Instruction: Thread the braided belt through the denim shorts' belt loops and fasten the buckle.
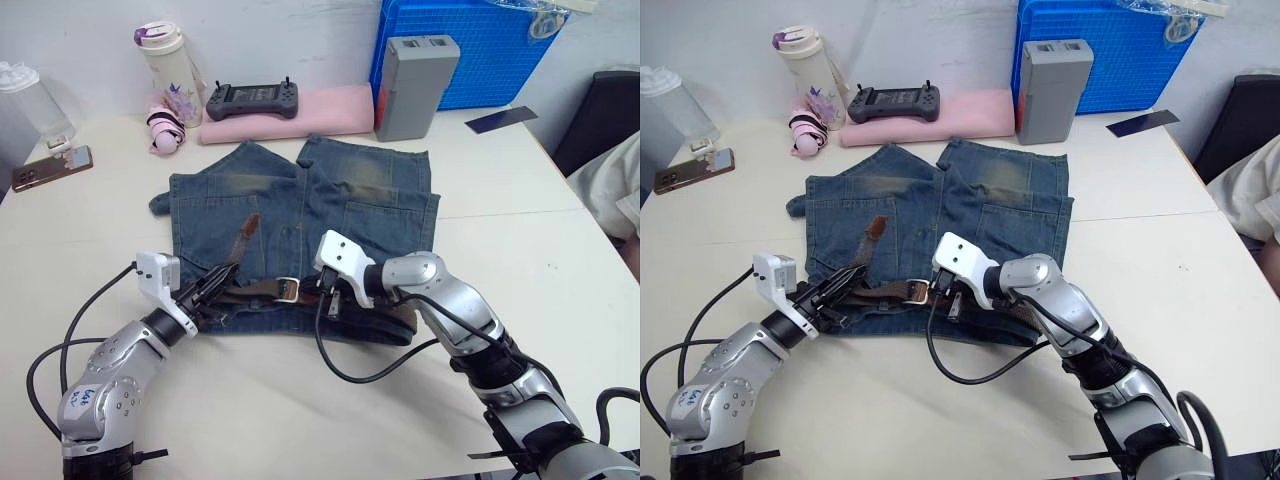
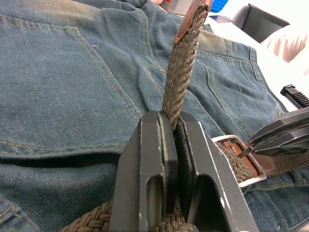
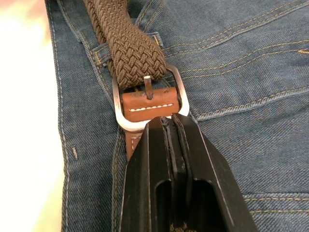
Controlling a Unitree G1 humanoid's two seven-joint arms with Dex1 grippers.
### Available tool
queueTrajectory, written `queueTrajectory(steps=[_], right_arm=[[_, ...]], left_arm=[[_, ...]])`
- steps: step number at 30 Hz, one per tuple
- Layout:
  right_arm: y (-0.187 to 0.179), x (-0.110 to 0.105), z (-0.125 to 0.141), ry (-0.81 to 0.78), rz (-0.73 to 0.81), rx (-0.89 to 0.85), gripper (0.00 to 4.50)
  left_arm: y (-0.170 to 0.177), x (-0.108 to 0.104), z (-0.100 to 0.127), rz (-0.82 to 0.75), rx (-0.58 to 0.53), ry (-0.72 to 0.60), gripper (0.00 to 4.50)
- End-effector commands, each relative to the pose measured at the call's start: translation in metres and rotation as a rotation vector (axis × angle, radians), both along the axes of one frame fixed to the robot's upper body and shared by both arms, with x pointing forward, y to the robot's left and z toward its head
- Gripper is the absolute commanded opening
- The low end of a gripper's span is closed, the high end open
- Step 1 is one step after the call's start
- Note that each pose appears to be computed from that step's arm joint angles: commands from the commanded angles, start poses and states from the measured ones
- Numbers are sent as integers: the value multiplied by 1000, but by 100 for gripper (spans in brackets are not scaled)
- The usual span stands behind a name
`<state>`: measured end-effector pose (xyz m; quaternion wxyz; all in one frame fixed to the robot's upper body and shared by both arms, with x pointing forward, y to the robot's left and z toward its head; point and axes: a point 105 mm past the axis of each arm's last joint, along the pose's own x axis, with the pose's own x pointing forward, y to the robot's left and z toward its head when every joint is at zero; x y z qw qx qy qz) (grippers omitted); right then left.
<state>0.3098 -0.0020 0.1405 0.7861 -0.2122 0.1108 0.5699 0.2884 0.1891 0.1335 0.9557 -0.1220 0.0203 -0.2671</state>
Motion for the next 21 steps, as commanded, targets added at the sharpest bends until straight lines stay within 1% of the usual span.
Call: queueTrajectory(steps=[1, 10, 18, 21], right_arm=[[12, -6, 14, -42, 39, 36, 3], [26, -10, 0, -52, 70, -29, 3], [35, -10, 2, -72, 87, -43, 3], [33, -11, 8, -82, 96, -36, 3]], left_arm=[[-3, -2, 5, -9, 21, -26, 0], [-5, -2, 3, -13, 36, -26, 0], [3, -2, 2, 9, 72, -32, 0], [11, -1, 1, 22, 117, -37, 0]])
